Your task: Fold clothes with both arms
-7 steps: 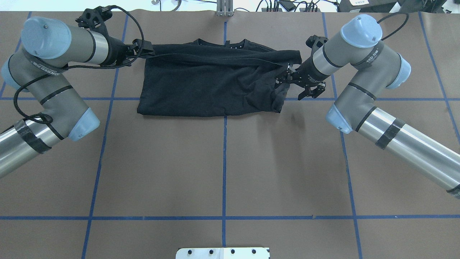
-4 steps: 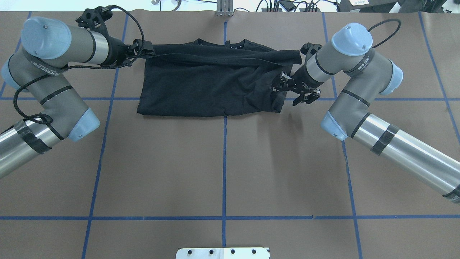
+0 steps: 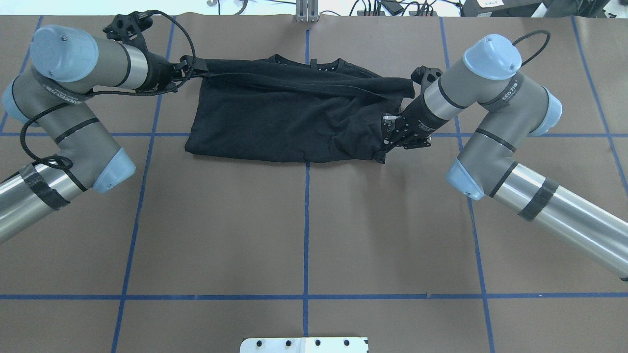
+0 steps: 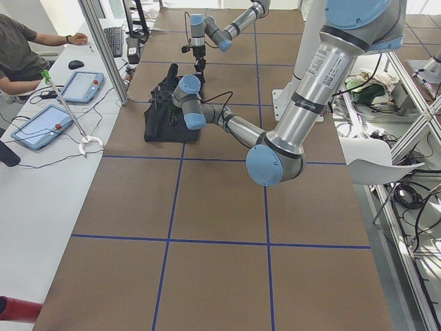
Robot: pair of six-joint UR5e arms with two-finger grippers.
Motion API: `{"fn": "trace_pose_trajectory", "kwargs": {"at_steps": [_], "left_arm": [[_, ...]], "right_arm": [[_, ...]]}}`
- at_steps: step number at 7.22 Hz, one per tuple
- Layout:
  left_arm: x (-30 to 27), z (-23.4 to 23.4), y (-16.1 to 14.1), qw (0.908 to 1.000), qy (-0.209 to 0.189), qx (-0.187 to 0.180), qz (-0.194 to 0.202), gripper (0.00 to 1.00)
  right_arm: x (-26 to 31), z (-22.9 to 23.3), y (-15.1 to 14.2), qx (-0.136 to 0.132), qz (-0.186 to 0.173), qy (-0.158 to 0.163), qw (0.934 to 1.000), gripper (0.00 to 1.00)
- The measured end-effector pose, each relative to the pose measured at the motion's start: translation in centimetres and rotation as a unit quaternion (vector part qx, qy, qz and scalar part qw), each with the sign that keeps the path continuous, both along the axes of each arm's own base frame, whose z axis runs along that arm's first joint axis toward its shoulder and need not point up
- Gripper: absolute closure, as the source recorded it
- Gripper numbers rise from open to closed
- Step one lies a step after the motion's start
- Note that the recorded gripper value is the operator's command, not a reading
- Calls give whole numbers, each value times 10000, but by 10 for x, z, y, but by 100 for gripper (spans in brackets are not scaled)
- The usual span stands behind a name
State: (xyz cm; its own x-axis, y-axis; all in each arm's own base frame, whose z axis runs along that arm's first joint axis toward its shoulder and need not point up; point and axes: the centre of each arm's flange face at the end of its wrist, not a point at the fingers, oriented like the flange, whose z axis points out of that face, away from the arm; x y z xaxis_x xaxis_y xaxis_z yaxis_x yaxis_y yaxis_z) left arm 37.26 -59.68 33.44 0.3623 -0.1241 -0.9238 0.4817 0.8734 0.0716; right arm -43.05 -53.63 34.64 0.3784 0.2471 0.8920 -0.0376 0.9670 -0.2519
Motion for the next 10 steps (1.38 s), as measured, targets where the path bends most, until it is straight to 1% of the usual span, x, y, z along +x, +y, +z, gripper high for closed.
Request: {"fn": "trace_pose_trajectory", "kwargs": {"at_steps": [1,2,3,4,5,6,7,8,9,10], "left_arm": [[-1,6,2,10000,-23,-41,0,0],[-2,10,3,10000,-32,-67,-3,0],[-3,12,4,10000,-32,-92,-6,0],[-4,17,6,9999,-38,-131,-5,0],[-6,25,8,9998,-63,-176,-2,0],[-7,32,10,9997,-89,-209,7,0],[-7,37,12,9997,-105,-226,12,0],[-7,38,13,9997,-106,-225,20,0],[-6,36,14,9997,-85,-221,29,0],[-3,31,18,9997,-18,-237,100,0]], "right_arm": [[3,-12,38,-48,-159,-173,9997,100],[-5,-35,94,-242,-394,-384,9982,100],[-25,-61,157,-571,-720,-542,9943,100],[-51,-82,214,-912,-1084,-614,9880,100],[-73,-97,258,-1174,-1396,-632,9812,100],[-89,-110,291,-1405,-1630,-627,9746,1],[-98,-121,309,-1567,-1749,-633,9700,0],[-97,-126,308,-1611,-1716,-665,9696,0],[-88,-127,289,-1601,-1552,-708,9723,0],[-74,-127,259,-1584,-1286,-746,9761,0]]}}
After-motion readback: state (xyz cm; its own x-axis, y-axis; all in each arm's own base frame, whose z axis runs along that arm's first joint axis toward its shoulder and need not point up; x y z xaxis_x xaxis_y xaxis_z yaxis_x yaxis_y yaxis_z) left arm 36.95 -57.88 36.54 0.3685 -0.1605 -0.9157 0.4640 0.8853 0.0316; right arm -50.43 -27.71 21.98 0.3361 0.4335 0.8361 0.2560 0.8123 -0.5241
